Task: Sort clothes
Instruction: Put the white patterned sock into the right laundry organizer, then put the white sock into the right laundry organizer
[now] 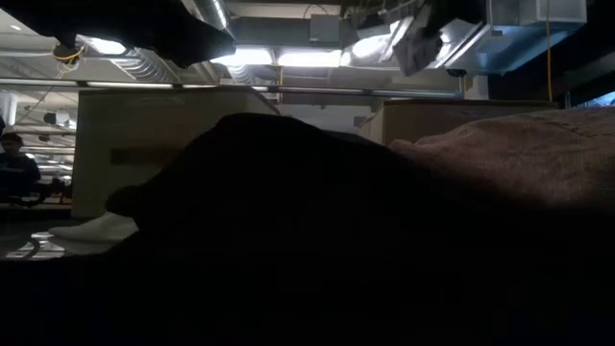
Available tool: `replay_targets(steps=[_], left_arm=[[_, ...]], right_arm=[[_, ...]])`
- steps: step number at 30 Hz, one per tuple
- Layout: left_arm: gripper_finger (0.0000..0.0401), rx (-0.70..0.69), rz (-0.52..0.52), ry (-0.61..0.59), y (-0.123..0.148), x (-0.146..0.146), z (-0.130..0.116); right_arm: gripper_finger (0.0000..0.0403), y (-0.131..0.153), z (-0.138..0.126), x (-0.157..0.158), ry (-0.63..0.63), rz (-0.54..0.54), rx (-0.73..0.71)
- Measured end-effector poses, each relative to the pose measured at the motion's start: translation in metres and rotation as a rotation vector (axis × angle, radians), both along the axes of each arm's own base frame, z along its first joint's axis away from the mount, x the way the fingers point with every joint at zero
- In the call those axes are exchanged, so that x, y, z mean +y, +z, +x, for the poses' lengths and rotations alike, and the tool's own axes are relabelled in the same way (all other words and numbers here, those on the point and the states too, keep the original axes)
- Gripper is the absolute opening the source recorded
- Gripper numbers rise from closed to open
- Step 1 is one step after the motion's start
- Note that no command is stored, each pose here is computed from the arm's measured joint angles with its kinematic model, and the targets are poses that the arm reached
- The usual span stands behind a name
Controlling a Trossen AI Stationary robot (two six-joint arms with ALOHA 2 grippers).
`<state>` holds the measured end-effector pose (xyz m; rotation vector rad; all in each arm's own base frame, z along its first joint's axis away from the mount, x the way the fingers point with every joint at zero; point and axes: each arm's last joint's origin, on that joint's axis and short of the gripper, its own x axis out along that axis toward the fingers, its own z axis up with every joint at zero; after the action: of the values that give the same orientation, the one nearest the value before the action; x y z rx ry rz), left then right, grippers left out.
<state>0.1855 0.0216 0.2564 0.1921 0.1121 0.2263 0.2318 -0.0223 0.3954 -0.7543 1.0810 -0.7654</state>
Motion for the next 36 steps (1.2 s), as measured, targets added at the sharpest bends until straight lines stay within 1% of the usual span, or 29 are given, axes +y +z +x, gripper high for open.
replay_targets(steps=[8, 12, 15, 20, 23, 26, 28, 31, 33, 36], left_arm=[[0.0189, 0.001, 0.004, 0.0, 0.0, 0.0, 0.0], [0.0189, 0.002, 0.005, 0.0, 0.0, 0.0, 0.0], [0.0189, 0.002, 0.005, -0.001, 0.0, 0.0, 0.0], [0.0189, 0.008, 0.006, -0.001, -0.001, 0.0, 0.0], [0.0189, 0.008, 0.006, -0.001, -0.001, 0.0, 0.0], [0.0189, 0.007, 0.006, -0.001, -0.001, 0.0, 0.0], [0.0189, 0.008, 0.007, -0.001, -0.001, 0.0, 0.0], [0.0189, 0.007, 0.007, -0.001, 0.0, 0.0, 0.0], [0.0189, 0.002, 0.007, -0.001, 0.0, 0.0, 0.0], [0.0189, 0.0, 0.008, -0.001, 0.0, 0.0, 0.0]], right_arm=[[0.0012, -0.002, -0.006, -0.046, -0.205, 0.004, -0.01], [0.0017, -0.004, -0.006, -0.064, -0.259, 0.039, -0.028], [0.0038, -0.007, -0.006, -0.072, -0.266, 0.09, -0.024], [0.0096, -0.011, -0.003, -0.073, -0.245, 0.128, -0.007], [0.0132, -0.01, -0.002, -0.073, -0.222, 0.137, -0.009], [0.0163, -0.011, 0.003, -0.067, -0.153, 0.215, -0.033], [0.0178, -0.011, 0.007, -0.065, -0.093, 0.284, -0.079], [0.0191, -0.011, 0.021, -0.054, 0.037, 0.382, -0.145], [0.0194, -0.011, 0.032, -0.045, 0.119, 0.398, -0.178], [0.0194, -0.013, 0.052, -0.026, 0.247, 0.388, -0.198]])
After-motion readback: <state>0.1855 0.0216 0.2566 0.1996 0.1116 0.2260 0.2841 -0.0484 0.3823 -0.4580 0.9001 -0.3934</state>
